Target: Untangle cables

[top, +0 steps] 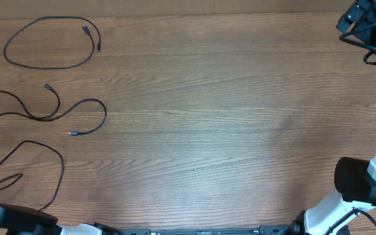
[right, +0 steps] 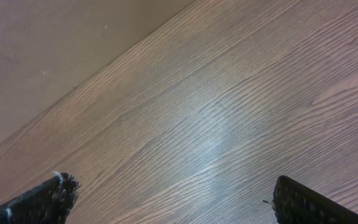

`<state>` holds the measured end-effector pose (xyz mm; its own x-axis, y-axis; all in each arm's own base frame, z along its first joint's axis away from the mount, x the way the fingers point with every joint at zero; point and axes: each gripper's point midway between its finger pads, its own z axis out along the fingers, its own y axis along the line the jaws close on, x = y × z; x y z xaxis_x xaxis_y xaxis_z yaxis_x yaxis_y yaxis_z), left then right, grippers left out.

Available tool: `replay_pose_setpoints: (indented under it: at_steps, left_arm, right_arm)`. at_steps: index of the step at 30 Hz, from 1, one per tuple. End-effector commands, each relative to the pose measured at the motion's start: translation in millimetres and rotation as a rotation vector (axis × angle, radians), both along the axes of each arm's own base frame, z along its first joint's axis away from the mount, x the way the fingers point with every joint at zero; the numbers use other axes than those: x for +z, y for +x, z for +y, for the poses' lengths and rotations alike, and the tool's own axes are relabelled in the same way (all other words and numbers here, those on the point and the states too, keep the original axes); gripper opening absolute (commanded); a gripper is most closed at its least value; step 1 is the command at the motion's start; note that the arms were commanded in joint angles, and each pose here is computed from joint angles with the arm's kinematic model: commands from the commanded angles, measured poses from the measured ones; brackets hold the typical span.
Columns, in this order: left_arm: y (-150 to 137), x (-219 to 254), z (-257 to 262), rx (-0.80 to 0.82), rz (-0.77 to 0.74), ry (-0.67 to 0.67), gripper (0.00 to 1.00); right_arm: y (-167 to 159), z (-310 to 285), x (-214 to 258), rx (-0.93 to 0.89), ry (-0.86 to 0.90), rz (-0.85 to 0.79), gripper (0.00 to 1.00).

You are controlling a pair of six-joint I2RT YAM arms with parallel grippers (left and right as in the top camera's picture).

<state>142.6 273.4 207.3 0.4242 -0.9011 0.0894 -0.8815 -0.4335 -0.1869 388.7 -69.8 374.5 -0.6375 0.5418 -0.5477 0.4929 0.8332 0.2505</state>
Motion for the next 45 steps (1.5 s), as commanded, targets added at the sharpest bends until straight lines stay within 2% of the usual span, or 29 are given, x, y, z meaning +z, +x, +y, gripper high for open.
replay_pose_setpoints:
  at_steps: [1,14,23,28,33,35,36,37,40,43,45]
  left_arm:
    - [-2,-23,-9,-0.032,0.026,-0.077,0.07]
    - [-14,-110,-42,-0.043,0.076,-0.222,0.08]
    - [-25,-138,-29,-0.045,0.140,-0.141,0.09]
    - [-20,-139,-18,-0.051,0.121,-0.093,0.17]
    - [-14,-140,-2,-0.110,0.096,-0.017,0.16]
    - [-14,-140,0,-0.126,0.094,-0.007,0.23]
    - [-15,-140,-1,-0.125,0.104,-0.009,0.33]
    - [-17,-141,-1,-0.125,0.115,-0.010,0.35]
    - [-26,-142,1,-0.132,0.180,0.008,0.36]
    - [-52,-146,6,-0.144,0.351,0.046,0.38]
    - [-59,-151,2,-0.155,0.400,0.045,0.39]
  right_arm:
    - [-2,0,3,0.004,-0.001,-0.010,1.00]
    - [-2,0,3,0.004,-0.001,-0.010,1.00]
    - [-2,0,3,0.004,-0.001,-0.010,1.00]
    - [-2,0,3,0.004,-0.001,-0.010,1.00]
    - [-2,0,3,0.004,-0.001,-0.010,1.00]
    - [-2,0,3,0.004,-0.001,-0.010,1.00]
    - [-2,0,3,0.004,-0.001,-0.010,1.00]
    - [-2,0,3,0.004,-0.001,-0.010,1.00]
    - [-2,0,3,0.004,-0.001,-0.010,1.00]
    - [-2,0,3,0.004,-0.001,-0.010,1.00]
    - [-2,0,3,0.004,-0.001,-0.010,1.00]
